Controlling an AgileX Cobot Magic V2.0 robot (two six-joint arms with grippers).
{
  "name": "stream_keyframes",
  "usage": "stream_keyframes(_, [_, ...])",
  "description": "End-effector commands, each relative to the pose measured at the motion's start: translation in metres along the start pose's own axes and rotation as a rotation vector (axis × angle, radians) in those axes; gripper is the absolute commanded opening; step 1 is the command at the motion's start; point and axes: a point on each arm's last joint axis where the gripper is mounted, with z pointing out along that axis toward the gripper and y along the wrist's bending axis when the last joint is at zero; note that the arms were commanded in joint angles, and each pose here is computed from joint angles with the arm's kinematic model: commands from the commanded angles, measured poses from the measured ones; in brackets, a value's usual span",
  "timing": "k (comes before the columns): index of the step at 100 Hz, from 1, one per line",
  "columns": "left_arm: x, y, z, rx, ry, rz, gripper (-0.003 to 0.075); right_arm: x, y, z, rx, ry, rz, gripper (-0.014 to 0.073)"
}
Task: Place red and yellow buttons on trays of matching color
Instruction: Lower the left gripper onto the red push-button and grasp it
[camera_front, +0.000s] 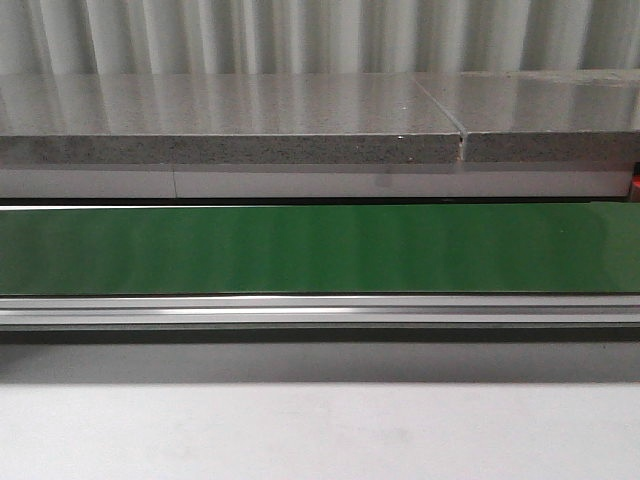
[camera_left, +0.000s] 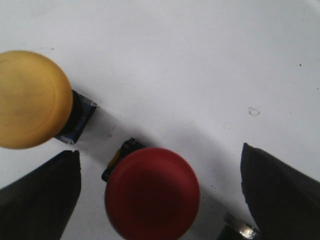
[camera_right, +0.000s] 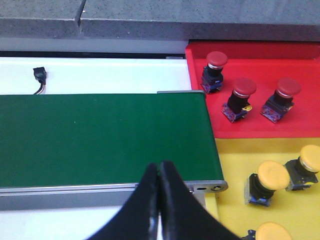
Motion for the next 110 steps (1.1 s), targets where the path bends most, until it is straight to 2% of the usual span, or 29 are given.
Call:
stream_keyframes(1, [-0.018, -0.006, -0.024, 0.049, -0.107, -0.022, 0.06, -0.014, 0.0, -0.004, -0.002, -0.099, -0.016, -0.012])
stream_keyframes(9, [-0.018, -0.006, -0.024, 0.049, -0.107, -0.022, 0.0522, -0.014, 0.0, -0.004, -0.002, -0.099, -0.016, -0.012])
stream_keyframes(33, [-0.018, -0.007, -0.03, 0.053, -0.109, -0.027, 0.0118, -0.014, 0.0, -0.004, -0.002, -0.099, -0.016, -0.012])
stream_keyframes(44, [-0.021, -0.009, -0.046, 0.068, -0.136, -0.029, -0.0014, -0.014, 0.0, -0.004, -0.002, -0.099, -0.016, -0.012])
stream_keyframes(79, [-0.026, -0.012, -0.143, 0.113, -0.276, 0.102, -0.002, -0.014, 0.0, -0.004, -0.002, -0.099, -0.016, -0.012])
stream_keyframes(92, [-0.019, -0.01, -0.169, 0.115, -0.264, 0.169, -0.002, -0.014, 0.0, -0.004, -0.002, -0.099, -0.016, -0.012])
stream_keyframes(110, [-0.005, -0.014, -0.185, 0.194, -0.194, 0.229, -0.002, -0.014, 0.0, -0.004, -0.002, -0.098, -0.016, -0.012])
